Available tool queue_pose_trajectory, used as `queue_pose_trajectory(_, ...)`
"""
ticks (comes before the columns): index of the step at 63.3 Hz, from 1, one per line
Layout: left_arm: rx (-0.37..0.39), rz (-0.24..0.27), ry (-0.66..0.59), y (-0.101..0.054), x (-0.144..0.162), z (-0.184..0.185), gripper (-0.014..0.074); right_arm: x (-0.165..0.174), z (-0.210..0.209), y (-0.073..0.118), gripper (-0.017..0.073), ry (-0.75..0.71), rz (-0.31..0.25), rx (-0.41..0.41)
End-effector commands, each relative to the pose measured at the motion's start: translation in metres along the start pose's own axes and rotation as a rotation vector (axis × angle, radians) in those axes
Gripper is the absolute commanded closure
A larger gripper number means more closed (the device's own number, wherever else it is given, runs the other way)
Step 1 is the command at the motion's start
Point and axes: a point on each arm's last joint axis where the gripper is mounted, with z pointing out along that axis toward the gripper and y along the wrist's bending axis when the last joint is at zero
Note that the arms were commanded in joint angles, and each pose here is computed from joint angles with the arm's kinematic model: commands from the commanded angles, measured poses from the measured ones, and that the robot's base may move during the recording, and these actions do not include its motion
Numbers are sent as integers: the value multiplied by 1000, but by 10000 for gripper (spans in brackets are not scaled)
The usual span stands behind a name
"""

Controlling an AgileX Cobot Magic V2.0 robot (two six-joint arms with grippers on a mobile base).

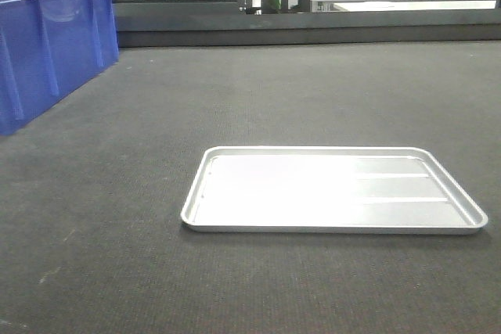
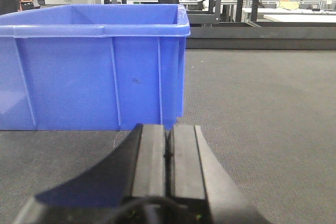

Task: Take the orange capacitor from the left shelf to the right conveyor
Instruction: 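Lower the held cylinder with the right gripper onto the silver tray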

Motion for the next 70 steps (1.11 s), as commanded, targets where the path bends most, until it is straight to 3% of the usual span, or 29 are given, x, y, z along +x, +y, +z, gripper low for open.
queue_pose_trajectory(1,7,-6,-82,0,-10,0,699,-20,2,4,505,-132,-17,-30)
queue_pose_trajectory(16,7,-6,-82,0,-10,0,699,-17,64,12,505,3,-31,-51)
queue_pose_trajectory(29,7,-6,-82,0,-10,0,699,22,143,17,505,199,-44,-78)
queue_pose_trajectory(38,7,-6,-82,0,-10,0,699,47,181,19,505,197,-87,-124)
queue_pose_trajectory(50,7,-6,-82,0,-10,0,699,80,214,1,489,207,-49,-68)
queue_pose_trajectory(60,8,-1,-82,0,-10,0,699,96,226,-20,411,185,-19,4)
queue_pose_trajectory(70,7,-6,-82,0,-10,0,699,111,231,-28,241,235,-13,31)
